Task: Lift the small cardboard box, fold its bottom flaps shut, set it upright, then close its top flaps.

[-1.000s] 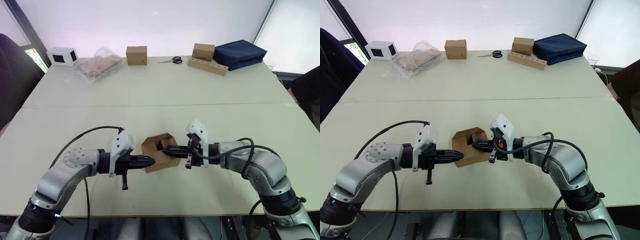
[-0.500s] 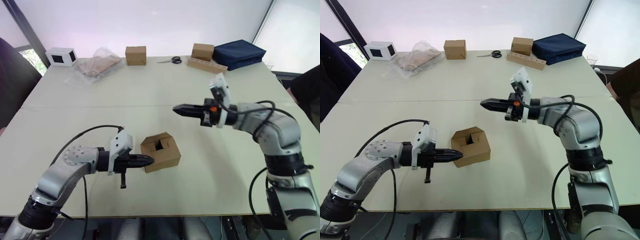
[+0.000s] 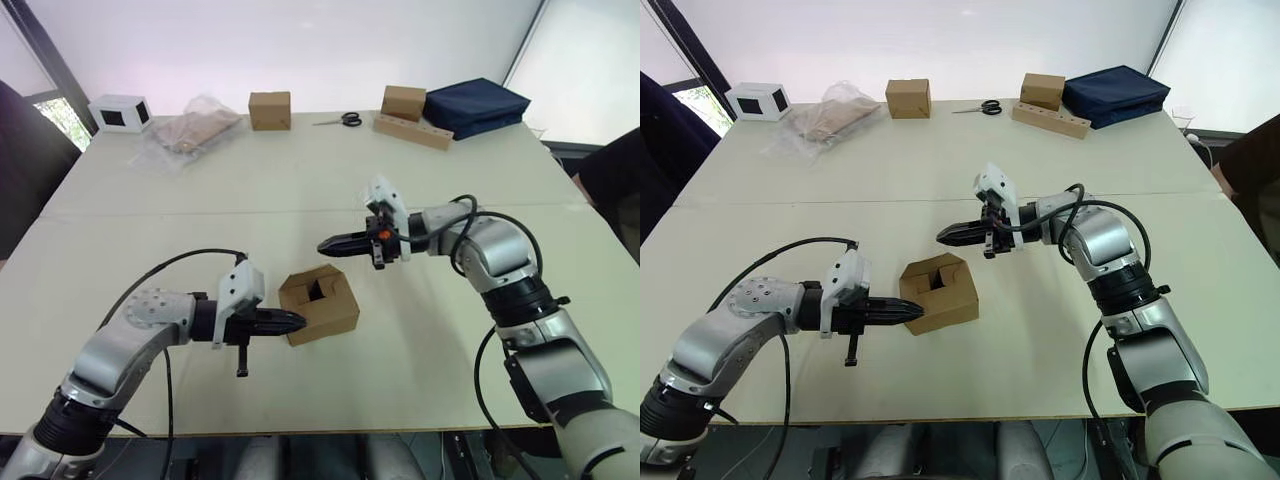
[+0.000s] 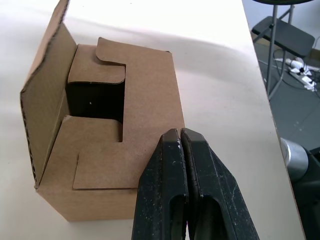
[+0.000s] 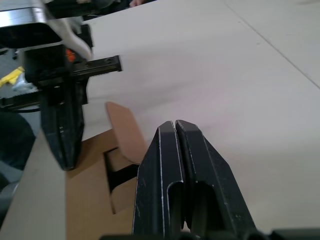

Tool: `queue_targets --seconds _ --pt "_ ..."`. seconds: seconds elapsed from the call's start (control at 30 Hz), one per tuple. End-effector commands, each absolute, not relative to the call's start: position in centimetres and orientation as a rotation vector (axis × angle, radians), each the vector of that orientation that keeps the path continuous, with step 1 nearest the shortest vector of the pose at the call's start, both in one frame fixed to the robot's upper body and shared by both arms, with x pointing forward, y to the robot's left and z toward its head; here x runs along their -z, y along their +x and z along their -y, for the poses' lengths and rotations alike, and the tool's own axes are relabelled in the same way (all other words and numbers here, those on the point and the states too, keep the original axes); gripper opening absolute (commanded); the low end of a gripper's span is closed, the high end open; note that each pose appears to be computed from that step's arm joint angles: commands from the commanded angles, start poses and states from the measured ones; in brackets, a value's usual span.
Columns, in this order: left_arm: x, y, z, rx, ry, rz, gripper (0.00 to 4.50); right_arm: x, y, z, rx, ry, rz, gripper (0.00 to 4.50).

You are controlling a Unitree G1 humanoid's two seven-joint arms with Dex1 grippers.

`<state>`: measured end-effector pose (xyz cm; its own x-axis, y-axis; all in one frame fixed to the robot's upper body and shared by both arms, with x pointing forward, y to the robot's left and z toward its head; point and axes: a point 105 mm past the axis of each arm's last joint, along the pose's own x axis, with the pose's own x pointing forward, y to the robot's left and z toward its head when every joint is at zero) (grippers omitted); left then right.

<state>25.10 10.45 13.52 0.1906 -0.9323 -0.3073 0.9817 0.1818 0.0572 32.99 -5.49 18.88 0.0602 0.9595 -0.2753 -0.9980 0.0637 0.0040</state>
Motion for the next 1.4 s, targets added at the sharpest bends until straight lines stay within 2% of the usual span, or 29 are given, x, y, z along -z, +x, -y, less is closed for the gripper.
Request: queue_targets --seconds 0.03,0.87,1.1,1.2,1.4 --pt "-13.5 25.6 -11.1 1.337 0.287 -0.237 0.05 -19.9 32.1 5.1 -1.534 -0.221 -0.175 0.00" --pt "-14.7 25.6 -11.3 1.359 0.312 -0.238 0.05 -16.4 29.0 4.9 -1.555 -0.317 -0.238 0.00" --pt "-15.0 25.6 -11.5 1.359 0.309 -0.235 0.05 -15.8 28.7 4.7 -1.545 -0.313 -0.244 0.00" --pt "-16.1 26.1 -11.6 1.349 0.277 -0.211 0.05 -15.9 28.8 4.7 -1.536 -0.306 -0.240 0.00" --pt "-19.2 28.8 -12.1 1.240 0.150 -0.115 0.05 -16.0 28.9 4.7 -1.529 -0.303 -0.237 0.00"
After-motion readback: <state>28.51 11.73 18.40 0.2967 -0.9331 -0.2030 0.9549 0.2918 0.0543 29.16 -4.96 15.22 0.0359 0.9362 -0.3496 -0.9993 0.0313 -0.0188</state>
